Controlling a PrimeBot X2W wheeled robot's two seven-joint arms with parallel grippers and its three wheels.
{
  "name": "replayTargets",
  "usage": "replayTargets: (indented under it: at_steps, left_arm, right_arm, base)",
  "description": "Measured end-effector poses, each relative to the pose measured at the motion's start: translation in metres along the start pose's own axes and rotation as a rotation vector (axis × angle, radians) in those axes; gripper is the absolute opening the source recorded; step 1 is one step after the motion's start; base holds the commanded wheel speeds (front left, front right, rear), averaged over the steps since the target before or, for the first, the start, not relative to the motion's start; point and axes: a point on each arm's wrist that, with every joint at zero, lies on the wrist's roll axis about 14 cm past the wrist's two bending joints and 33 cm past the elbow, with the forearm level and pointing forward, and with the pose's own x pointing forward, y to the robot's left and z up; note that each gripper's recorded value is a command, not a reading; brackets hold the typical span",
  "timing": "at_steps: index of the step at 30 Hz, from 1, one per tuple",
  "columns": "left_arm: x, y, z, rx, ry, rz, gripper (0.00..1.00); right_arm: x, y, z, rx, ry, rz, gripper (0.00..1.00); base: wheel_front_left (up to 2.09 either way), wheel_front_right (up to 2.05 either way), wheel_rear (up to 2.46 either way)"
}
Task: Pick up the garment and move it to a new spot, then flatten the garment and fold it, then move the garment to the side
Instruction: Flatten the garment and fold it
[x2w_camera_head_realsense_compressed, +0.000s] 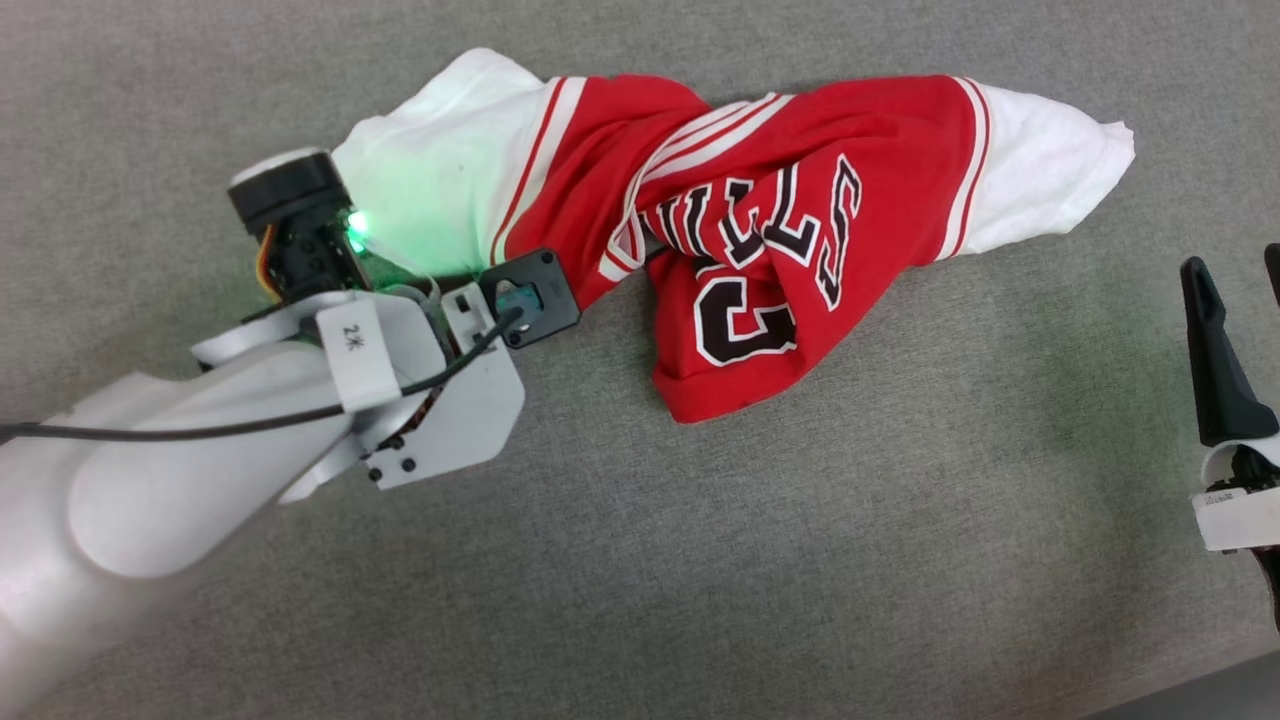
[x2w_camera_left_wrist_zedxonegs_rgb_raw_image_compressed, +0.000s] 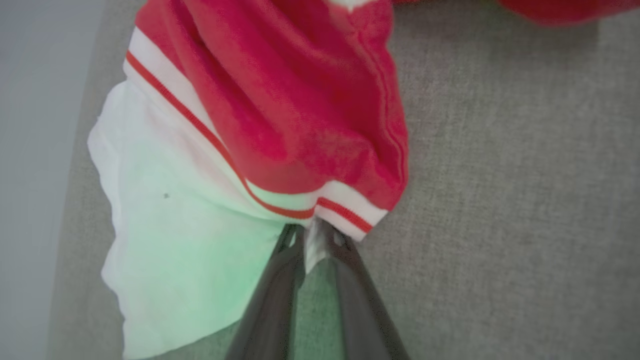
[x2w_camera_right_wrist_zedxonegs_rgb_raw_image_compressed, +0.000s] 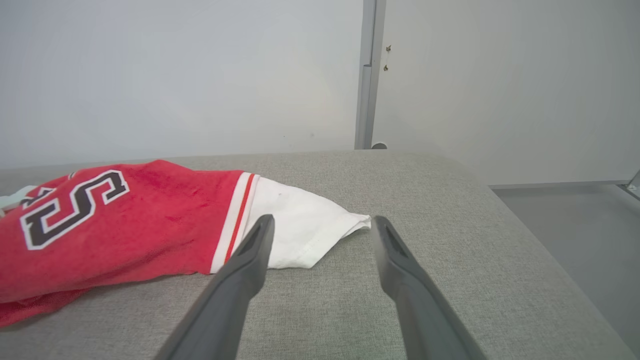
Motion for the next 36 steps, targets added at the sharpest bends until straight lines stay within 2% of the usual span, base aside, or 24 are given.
replayTargets:
  at_steps: [3,7,12,16,20,27,31,36]
  left_arm:
    - [0.001,-0.003,0.001,0.002,0.004,-0.01,0.0]
    - [-0.001,-0.002,0.003,-0.007,0.0,-0.013,0.0]
    - [-0.001,0.0,0.007,-0.015,-0.012,-0.016,0.0]
    - [-0.001,-0.002,0.009,-0.024,-0.03,-0.02,0.0]
    - [-0.001,-0.002,0.008,-0.031,-0.037,-0.017,0.0]
    - [0.004,-0.001,0.004,-0.038,-0.051,-0.021,0.0]
    - [0.008,-0.002,0.001,-0.048,-0.056,-0.03,0.0]
    - [0.011,-0.003,0.002,-0.051,-0.058,-0.034,0.0]
  right_arm:
    - [0.004,0.003,0.0,-0.015,0.003,0.02,1.0]
    - [0.019,0.017,0.005,-0.086,0.038,0.111,1.0]
    - [0.049,0.044,0.001,-0.221,0.202,0.292,1.0]
    - [0.078,0.054,-0.001,-0.348,0.323,0.38,1.0]
    - [0.098,0.041,-0.02,-0.404,0.493,0.368,1.0]
    - [0.133,0.025,-0.045,-0.418,0.61,0.315,1.0]
    - [0.125,0.033,-0.083,-0.411,0.732,0.354,1.0]
    - [0.122,0.042,-0.09,-0.386,0.762,0.395,1.0]
  base:
    - [0.0,0.0,0.0]
    - [0.0,0.0,0.0]
    - [0.0,0.0,0.0]
    - [0.0,0.0,0.0]
    - [0.0,0.0,0.0]
    - [0.0,0.0,0.0]
    - [0.0,0.0,0.0]
    - [0.0,0.0,0.0]
